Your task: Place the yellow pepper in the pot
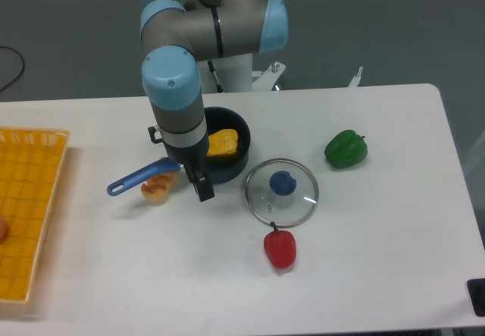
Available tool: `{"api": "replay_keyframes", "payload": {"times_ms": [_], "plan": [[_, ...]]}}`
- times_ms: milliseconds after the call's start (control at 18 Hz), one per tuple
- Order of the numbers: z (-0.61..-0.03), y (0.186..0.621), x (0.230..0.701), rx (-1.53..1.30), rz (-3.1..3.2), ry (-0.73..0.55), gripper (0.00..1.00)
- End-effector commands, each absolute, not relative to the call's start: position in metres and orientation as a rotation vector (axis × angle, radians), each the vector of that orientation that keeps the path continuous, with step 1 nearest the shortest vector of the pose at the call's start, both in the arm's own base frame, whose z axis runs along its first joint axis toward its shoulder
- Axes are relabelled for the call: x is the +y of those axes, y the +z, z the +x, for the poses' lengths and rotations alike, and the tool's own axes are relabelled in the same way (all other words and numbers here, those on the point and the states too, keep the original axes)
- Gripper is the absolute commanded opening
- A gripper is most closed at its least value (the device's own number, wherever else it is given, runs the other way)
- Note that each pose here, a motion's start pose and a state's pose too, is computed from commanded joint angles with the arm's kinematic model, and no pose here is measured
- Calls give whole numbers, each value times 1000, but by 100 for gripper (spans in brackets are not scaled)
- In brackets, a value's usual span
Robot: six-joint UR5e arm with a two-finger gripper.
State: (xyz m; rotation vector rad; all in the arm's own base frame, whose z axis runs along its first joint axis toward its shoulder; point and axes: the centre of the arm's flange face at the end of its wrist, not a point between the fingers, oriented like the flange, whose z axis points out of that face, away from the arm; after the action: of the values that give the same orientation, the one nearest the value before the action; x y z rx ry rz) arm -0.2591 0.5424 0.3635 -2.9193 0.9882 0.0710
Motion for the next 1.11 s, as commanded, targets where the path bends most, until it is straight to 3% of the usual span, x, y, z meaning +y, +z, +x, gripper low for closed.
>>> {"api": "replay_keyframes", "payload": {"times_ms": [1111], "plan": [[-260,364,546,725,-2912,14,100]]}}
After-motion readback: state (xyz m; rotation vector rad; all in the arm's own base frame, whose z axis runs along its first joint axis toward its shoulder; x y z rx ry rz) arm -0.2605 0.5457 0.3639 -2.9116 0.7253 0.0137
